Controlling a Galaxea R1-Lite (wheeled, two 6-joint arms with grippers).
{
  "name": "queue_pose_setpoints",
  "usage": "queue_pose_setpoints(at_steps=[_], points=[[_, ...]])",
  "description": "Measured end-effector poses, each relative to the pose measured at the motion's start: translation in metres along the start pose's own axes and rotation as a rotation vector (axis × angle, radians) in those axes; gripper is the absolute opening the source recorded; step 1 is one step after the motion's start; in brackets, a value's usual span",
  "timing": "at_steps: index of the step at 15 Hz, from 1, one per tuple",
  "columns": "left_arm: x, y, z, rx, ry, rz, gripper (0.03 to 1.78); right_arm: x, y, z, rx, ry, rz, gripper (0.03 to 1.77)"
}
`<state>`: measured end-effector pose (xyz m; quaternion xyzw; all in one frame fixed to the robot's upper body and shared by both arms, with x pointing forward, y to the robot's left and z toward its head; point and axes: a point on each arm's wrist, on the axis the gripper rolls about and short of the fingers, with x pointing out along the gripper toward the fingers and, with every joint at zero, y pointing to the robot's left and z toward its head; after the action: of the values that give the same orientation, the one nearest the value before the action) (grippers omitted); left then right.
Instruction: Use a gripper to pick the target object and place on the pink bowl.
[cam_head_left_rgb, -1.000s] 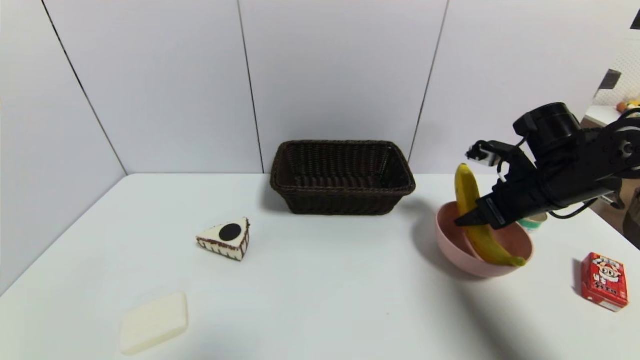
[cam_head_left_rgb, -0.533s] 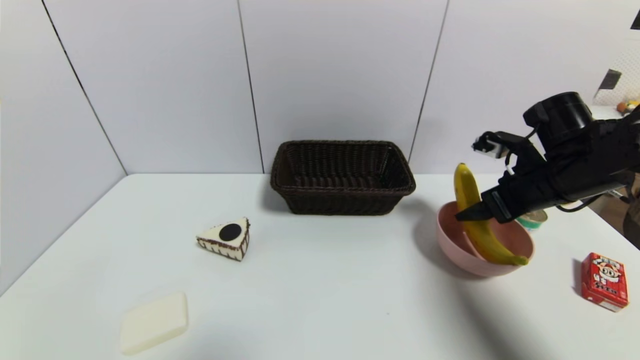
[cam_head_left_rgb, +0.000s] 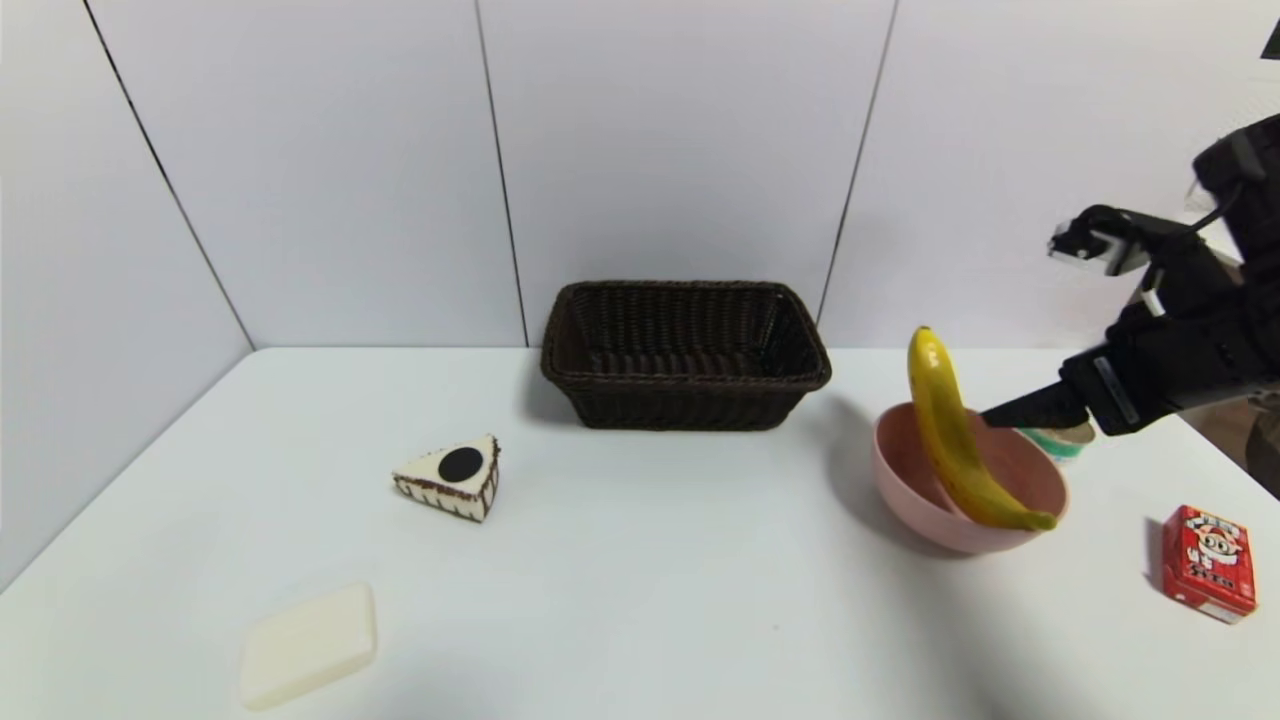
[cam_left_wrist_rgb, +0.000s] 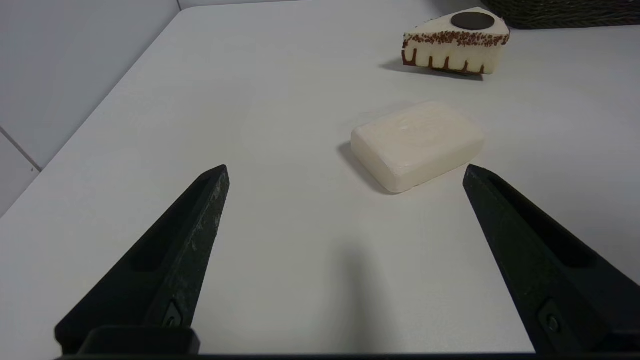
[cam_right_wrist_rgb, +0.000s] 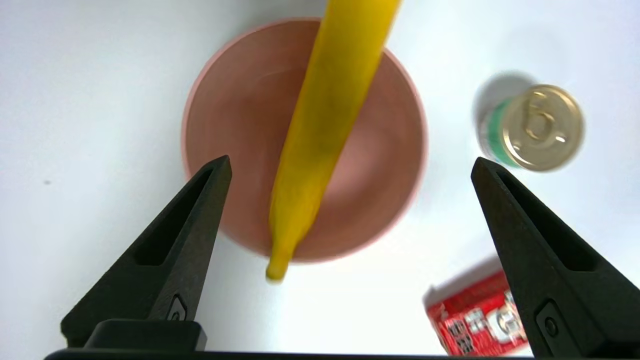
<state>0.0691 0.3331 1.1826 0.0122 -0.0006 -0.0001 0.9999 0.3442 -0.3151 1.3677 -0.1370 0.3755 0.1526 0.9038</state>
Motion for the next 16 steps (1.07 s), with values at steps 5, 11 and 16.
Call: queue_pose_setpoints(at_steps=[5,11,16], points=[[0.0,0.0,0.0,0.0,0.0,0.0,1.69,-0.06,0.008,-0.022,0.08,-0.143,-0.088,1.68],[0.0,0.0,0.0,0.0,0.0,0.0,1.69,-0.087,0.034,-0.09,0.207,-0.317,-0.272,1.69],[0.0,0.0,0.0,0.0,0.0,0.0,1.69,-0.093,0.058,-0.162,0.275,-0.554,-0.367,1.69]])
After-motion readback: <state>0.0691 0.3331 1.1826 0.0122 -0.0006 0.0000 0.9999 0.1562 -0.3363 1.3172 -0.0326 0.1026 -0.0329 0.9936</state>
